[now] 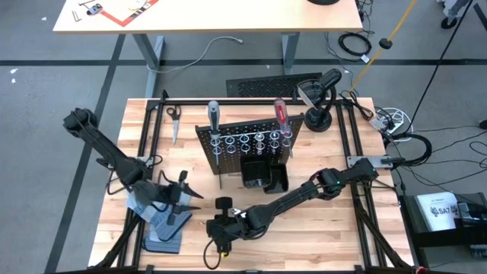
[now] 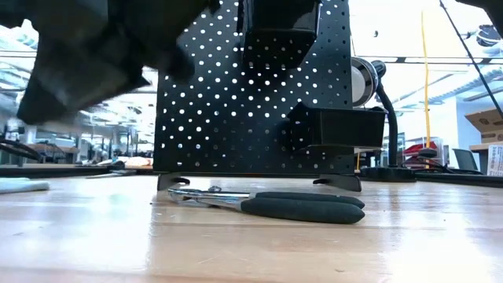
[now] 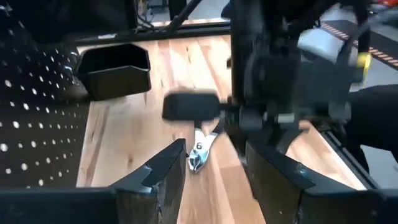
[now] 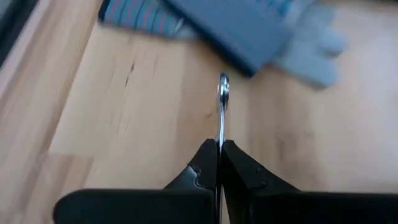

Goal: Hang tools onto peg board
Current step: Hang the silver wrench on the black peg board

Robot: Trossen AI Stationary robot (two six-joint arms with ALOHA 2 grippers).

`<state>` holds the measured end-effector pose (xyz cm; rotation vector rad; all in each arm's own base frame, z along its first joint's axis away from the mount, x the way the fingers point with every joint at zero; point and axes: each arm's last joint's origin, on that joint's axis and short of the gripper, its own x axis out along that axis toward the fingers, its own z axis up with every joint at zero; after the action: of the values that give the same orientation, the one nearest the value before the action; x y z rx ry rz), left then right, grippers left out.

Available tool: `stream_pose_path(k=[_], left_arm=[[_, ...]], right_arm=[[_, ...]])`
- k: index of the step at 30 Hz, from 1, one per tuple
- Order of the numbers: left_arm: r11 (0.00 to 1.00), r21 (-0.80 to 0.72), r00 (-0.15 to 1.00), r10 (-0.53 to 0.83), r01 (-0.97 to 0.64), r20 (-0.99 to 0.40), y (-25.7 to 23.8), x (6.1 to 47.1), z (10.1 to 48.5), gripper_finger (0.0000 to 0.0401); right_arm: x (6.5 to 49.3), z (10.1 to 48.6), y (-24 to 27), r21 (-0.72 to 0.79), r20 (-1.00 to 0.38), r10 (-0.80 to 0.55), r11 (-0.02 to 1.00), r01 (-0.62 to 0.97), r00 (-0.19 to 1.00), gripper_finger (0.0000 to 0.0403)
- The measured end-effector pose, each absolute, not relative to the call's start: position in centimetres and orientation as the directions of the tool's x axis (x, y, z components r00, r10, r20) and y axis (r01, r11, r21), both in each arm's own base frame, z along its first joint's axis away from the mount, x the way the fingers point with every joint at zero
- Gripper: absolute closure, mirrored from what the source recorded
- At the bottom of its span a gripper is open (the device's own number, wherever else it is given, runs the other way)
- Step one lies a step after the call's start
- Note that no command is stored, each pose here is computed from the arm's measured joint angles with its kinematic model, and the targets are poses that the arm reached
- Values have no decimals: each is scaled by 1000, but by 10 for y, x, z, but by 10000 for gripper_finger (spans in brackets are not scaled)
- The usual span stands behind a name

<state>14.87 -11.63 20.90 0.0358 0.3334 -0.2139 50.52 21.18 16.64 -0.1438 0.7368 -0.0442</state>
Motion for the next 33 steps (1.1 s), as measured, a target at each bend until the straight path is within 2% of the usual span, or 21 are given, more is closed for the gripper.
stream_pose_path(k=[9, 13, 18, 26, 33], left_arm=[[974, -32, 940, -225, 225, -257, -101, 130, 202, 226], [973, -55, 948, -233, 226, -218, -95, 123, 197, 226], [974, -63, 953, -225, 217, -205, -91, 119, 194, 226], [977, -65, 955, -213, 204, -207, -90, 119, 193, 226], [982, -60, 961, -188, 179, -203, -89, 119, 193, 226]], right_arm=[[494, 209, 220, -238, -564, -172, 970, 40, 808, 402], [491, 219, 220, -240, -558, -171, 970, 39, 812, 402], [485, 229, 215, -286, -563, -231, 955, 75, 793, 402], [456, 284, 212, -372, -456, -416, 892, 256, 787, 402], [425, 331, 231, -392, -342, -426, 875, 285, 837, 402]])
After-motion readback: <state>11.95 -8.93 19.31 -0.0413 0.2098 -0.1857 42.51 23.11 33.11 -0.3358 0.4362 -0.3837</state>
